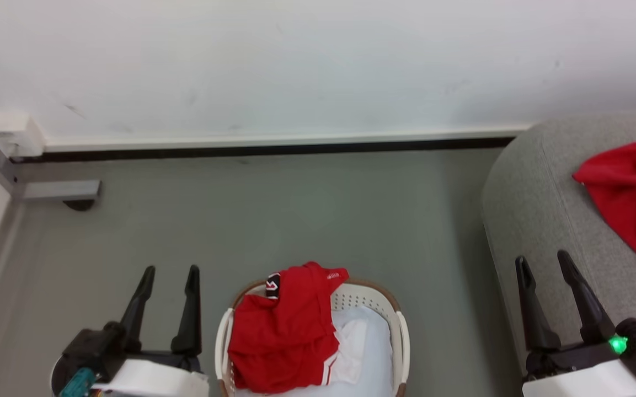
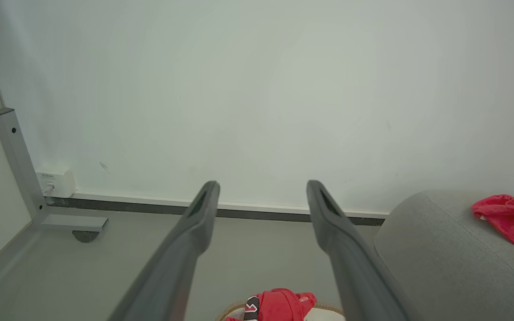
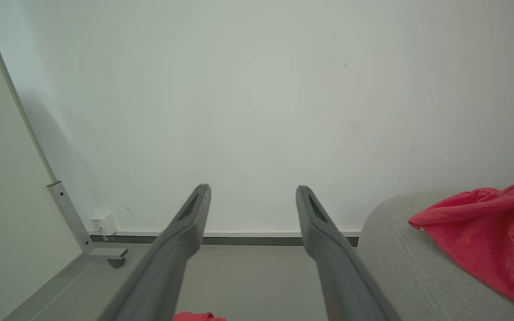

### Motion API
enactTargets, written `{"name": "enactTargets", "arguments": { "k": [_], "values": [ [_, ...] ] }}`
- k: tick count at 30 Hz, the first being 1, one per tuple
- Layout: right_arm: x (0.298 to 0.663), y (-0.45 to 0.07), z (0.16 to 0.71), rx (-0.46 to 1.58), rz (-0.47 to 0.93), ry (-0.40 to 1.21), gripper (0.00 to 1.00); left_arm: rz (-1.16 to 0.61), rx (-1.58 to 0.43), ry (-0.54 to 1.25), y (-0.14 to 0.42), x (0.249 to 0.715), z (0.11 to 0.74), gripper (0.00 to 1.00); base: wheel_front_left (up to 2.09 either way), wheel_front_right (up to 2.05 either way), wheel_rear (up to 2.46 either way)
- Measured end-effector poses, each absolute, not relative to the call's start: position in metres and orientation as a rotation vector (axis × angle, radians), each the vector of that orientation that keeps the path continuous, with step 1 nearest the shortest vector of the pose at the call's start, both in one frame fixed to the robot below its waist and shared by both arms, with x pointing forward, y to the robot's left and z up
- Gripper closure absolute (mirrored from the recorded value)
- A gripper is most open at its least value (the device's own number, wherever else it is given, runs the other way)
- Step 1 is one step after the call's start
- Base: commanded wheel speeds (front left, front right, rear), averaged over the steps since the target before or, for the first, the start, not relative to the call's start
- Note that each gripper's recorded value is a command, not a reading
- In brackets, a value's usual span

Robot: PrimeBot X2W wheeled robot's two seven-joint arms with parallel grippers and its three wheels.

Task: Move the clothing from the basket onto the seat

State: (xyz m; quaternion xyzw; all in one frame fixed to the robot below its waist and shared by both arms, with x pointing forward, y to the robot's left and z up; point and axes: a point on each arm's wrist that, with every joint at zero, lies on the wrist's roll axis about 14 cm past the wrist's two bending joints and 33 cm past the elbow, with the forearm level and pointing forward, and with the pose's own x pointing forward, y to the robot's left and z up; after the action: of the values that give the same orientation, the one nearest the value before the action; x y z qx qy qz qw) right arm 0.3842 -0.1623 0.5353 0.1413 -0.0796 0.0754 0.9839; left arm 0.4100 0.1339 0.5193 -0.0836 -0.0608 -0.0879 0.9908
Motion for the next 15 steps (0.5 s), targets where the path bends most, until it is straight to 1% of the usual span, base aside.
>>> {"name": "enactTargets", "arguments": {
  "k": [8, 15],
  "values": [
    [0.409, -0.169, 0.526, 0.277, 0.134, -0.141, 0.0, -0.293, -0.167, -0.024, 0.092, 0.447, 0.483, 0.0, 0.0, 0.0, 0.0],
    [0.435, -0.175, 0.505, 0.29, 0.1, -0.102, 0.0, -0.375, -0.144, 0.177, 0.065, 0.481, 0.413, 0.0, 0.0, 0.0, 0.0]
  ]
}}
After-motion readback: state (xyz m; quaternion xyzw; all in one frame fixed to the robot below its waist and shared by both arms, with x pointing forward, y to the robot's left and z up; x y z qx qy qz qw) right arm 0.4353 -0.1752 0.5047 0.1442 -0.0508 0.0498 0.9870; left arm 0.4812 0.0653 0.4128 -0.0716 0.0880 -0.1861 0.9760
